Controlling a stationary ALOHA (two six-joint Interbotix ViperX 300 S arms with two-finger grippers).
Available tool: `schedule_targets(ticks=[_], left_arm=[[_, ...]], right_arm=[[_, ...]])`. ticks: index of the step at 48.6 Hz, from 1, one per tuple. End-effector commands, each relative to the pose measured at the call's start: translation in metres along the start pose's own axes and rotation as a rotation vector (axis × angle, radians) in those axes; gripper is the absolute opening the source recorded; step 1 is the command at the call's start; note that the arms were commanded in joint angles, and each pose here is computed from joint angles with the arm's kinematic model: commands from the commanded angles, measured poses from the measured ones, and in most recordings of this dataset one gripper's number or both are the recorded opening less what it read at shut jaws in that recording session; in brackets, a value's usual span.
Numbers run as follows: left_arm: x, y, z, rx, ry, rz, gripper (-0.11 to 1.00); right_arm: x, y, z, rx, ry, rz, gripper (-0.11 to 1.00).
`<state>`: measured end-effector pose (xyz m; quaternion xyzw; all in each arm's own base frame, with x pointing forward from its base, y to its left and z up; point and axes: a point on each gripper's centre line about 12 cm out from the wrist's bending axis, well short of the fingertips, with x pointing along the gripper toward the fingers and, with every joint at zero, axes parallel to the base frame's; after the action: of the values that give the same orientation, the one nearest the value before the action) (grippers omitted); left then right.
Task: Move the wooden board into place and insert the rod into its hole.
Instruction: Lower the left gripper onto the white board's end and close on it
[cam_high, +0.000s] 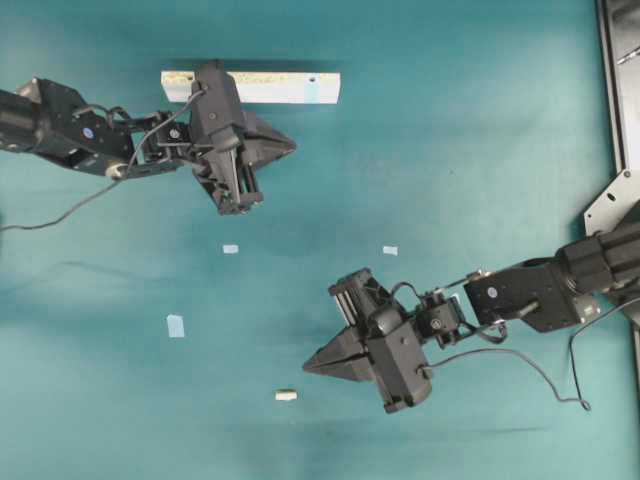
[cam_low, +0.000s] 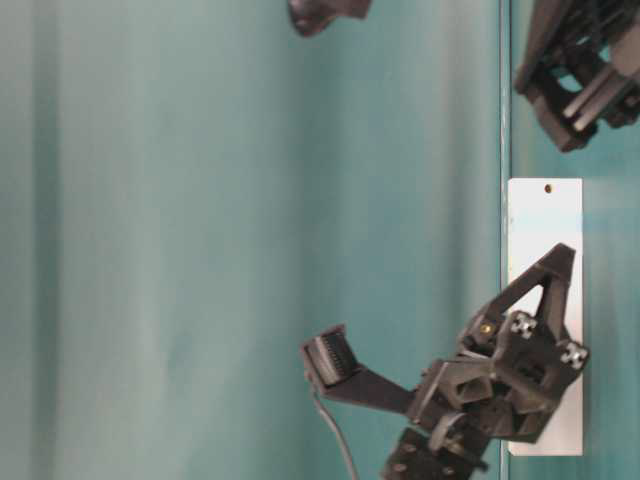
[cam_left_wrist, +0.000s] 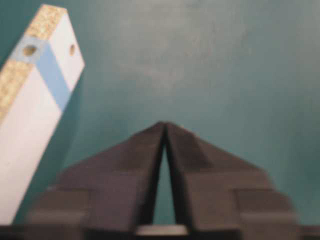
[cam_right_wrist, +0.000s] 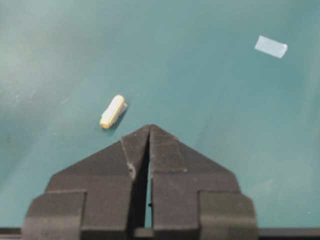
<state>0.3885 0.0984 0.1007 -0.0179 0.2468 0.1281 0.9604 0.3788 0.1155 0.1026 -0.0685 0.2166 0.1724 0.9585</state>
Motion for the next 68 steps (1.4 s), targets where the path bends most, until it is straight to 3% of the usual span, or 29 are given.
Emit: schedule_targets(ticks=[1,5,11,14,18,28,29,36,46,55,68], left_arm=[[-0.013,-0.001,0.023,0.05,-0.011,-0.007,0.21],[-0.024,0.0,0.03,0.11,0.026,-0.013,0.43],[-0.042,0.006,0.035,0.235,0.104,-0.02,0.74],[-0.052,0.014,0.038,0.299,0.139,-0.017,0.77],[-0.063,0.026,0.041,0.343,0.169,-0.003,0.77],[-0.079,0.061,0.045,0.317,0.189,0.074,0.77],[-0.079,0.064,0.044,0.313,0.192,0.08,0.77],[-0.077,0.075,0.032,0.309,0.223,0.1,0.79],[-0.067,0.091,0.023,0.354,0.207,0.14,0.79],[-0.06,0.103,0.021,0.347,0.186,0.175,0.79],[-0.047,0.101,0.003,0.339,0.221,0.16,0.79]], right_arm=[[-0.004,0.001,0.019,-0.001,-0.043,0.001,-0.01],[-0.005,0.001,0.02,0.02,-0.045,0.002,-0.01],[-0.007,0.001,0.026,0.058,-0.054,0.002,-0.01],[-0.007,0.001,0.027,0.078,-0.049,0.001,0.05],[-0.008,0.0,0.029,0.093,-0.031,-0.001,0.22],[-0.017,-0.002,0.041,0.09,0.023,-0.011,0.81],[-0.018,-0.002,0.041,0.091,0.032,-0.012,0.83],[-0.028,-0.004,0.053,0.101,0.057,-0.021,0.81],[-0.03,-0.004,0.056,0.146,0.061,-0.023,0.81],[-0.029,-0.004,0.056,0.179,0.062,-0.024,0.81],[-0.03,-0.003,0.053,0.181,0.08,-0.025,0.81]])
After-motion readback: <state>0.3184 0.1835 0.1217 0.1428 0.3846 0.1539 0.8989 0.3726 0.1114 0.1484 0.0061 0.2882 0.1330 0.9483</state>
